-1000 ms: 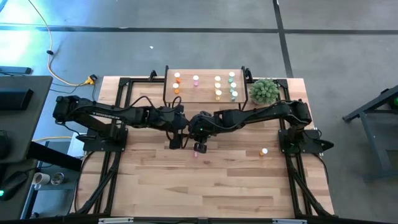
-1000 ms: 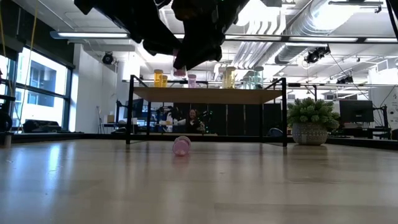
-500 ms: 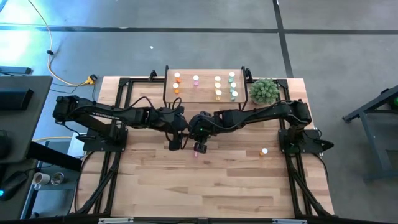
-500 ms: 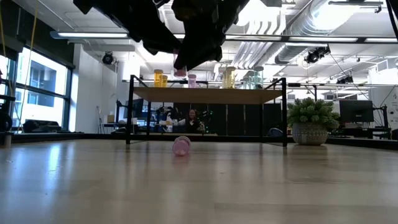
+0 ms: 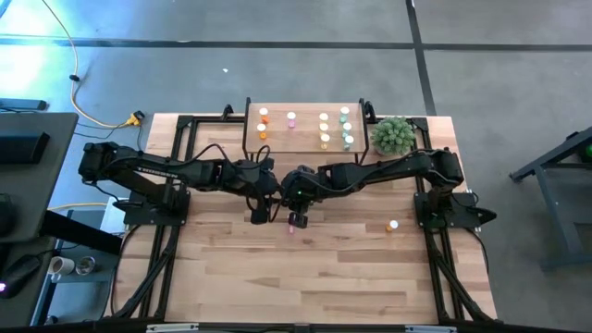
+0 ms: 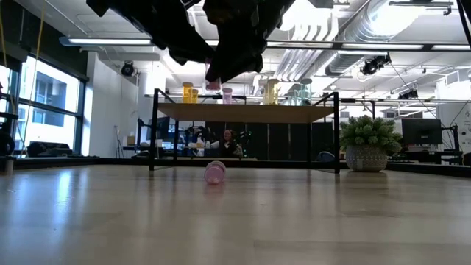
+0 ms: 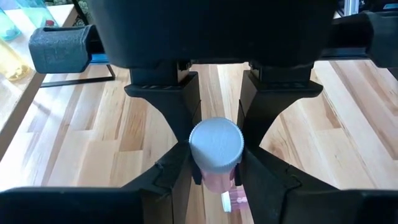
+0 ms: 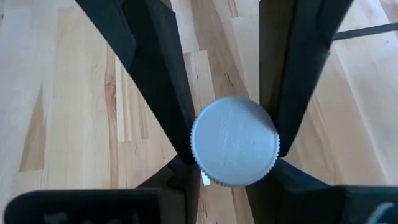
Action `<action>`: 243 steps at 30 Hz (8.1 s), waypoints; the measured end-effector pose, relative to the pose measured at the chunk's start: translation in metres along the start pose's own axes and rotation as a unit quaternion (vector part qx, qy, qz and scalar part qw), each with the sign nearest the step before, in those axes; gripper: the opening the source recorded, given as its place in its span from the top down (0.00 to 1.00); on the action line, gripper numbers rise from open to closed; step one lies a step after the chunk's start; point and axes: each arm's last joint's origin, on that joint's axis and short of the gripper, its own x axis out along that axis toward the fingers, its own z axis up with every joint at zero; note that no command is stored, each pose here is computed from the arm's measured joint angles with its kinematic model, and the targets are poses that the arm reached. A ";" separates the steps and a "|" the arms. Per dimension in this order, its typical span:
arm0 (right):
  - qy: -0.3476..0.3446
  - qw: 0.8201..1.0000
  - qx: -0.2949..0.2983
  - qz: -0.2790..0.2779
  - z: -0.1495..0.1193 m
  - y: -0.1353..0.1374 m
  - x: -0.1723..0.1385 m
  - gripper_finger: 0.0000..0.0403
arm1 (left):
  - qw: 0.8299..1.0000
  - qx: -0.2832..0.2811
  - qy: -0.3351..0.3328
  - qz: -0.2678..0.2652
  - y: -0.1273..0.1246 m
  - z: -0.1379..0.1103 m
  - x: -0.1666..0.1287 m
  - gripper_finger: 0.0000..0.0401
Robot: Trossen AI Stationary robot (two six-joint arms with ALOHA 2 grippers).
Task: Pick and place medicine bottles onto shelf by color
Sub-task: Put the bottom pink pill bottle on the shelf aligned with the other pink pill bottle, then put the orange pill bottle on the shelf aligned with the other orange pill bottle
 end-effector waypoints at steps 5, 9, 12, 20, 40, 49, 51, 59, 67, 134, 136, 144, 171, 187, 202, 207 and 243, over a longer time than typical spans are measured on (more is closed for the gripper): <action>-0.003 1.000 0.000 0.001 0.001 0.000 0.000 0.70 | 1.000 -0.001 -0.002 0.001 0.000 0.000 0.000 0.71; 0.003 1.000 0.002 -0.001 0.000 0.000 -0.001 0.59 | 1.000 -0.002 -0.001 0.015 0.001 0.000 0.000 0.71; 0.009 1.000 0.012 -0.005 -0.001 -0.001 -0.009 0.54 | 1.000 -0.003 -0.001 0.030 0.002 0.001 0.000 0.71; 0.004 0.997 0.009 -0.075 -0.001 -0.008 -0.045 0.50 | 0.997 -0.017 0.003 0.074 0.005 0.000 -0.001 0.71; -0.069 0.977 -0.036 -0.199 0.002 -0.055 -0.153 0.50 | 0.985 -0.042 -0.010 0.164 0.062 0.037 -0.024 0.71; -0.093 0.971 -0.006 -0.221 -0.001 -0.075 -0.182 0.50 | 0.966 -0.088 -0.028 0.243 0.119 0.045 -0.045 0.71; -0.093 0.970 -0.003 -0.223 -0.001 -0.078 -0.182 0.50 | 0.966 -0.107 -0.025 0.234 0.127 0.041 -0.042 0.71; -0.083 0.970 -0.001 -0.230 -0.002 -0.084 -0.180 0.50 | 0.967 -0.130 0.021 0.216 0.141 0.022 -0.008 0.71; -0.072 0.971 -0.002 -0.230 -0.004 -0.084 -0.180 0.50 | 0.961 -0.130 0.029 0.242 0.147 0.015 0.009 0.71; -0.039 0.986 0.008 -0.163 -0.014 -0.066 -0.174 0.50 | 0.961 -0.130 -0.015 0.243 0.134 0.051 -0.039 0.52; -0.032 0.987 0.016 -0.155 -0.017 -0.062 -0.171 0.50 | 0.964 -0.121 -0.013 0.235 0.125 0.054 -0.048 0.52; -0.014 0.988 0.065 -0.141 -0.029 -0.048 -0.159 0.50 | 0.977 -0.100 -0.011 0.187 0.083 0.061 -0.079 0.52; 0.098 0.945 0.268 -0.162 -0.159 0.049 -0.094 0.50 | 0.978 -0.126 -0.017 0.168 -0.006 0.002 -0.061 0.52; 0.018 0.920 0.358 -0.159 -0.223 0.105 -0.112 0.50 | 0.978 -0.139 -0.021 0.157 -0.011 0.003 -0.061 0.52; 0.034 0.896 0.385 -0.217 -0.271 0.134 -0.102 0.50 | 0.975 -0.149 -0.047 0.157 -0.011 0.008 -0.061 0.52; 0.044 0.880 0.391 -0.267 -0.287 0.137 -0.091 0.50 | 0.974 -0.152 -0.067 0.155 -0.010 0.012 -0.061 0.52; -0.002 0.833 0.304 -0.463 -0.325 0.125 -0.051 0.50 | 0.974 -0.155 -0.065 0.154 -0.011 0.011 -0.060 0.52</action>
